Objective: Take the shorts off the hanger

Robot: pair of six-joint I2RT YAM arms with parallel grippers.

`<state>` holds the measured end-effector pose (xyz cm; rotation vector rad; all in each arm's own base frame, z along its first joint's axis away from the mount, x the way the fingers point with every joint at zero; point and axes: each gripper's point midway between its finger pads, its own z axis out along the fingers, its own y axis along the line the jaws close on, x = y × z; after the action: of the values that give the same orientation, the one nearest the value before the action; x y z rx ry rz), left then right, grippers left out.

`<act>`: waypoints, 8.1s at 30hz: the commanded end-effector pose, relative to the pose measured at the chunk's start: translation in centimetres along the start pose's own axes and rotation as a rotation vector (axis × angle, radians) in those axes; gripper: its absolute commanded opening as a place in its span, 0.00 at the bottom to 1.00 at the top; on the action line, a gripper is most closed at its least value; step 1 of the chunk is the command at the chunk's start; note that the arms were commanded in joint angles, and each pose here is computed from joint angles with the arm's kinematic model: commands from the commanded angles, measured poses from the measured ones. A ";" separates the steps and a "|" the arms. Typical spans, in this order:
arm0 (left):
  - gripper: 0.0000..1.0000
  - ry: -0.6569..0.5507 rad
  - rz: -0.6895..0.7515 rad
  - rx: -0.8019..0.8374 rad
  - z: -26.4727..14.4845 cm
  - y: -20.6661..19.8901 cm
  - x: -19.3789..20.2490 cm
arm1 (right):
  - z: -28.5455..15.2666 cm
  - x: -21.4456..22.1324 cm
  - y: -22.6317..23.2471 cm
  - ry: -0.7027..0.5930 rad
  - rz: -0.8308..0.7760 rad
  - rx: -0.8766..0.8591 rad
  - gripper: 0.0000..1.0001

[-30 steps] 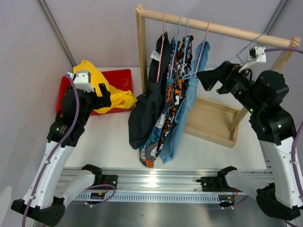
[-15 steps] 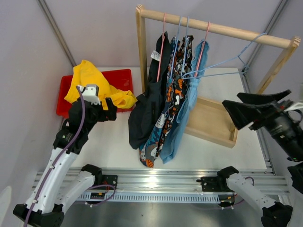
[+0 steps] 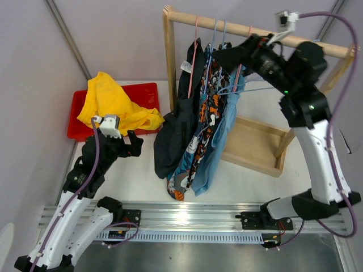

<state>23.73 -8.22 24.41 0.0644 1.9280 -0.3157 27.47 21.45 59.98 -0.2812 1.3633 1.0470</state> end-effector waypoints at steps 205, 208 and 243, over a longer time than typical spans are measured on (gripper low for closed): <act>0.00 -0.483 0.316 0.071 -20.4 -17.4 -28.7 | -15.6 6.6 -15.4 0.039 0.032 0.841 0.99; 0.00 -0.548 0.248 0.035 -20.2 -15.5 -31.3 | -16.1 7.5 -15.3 0.048 0.037 0.837 0.99; 0.00 -0.317 0.039 -0.368 12.4 10.1 -34.0 | -15.0 13.6 -10.6 0.164 0.016 0.437 0.99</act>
<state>49.58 3.41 48.20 -0.1609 1.6921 0.2017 25.09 9.83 35.18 0.1167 1.8828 0.6547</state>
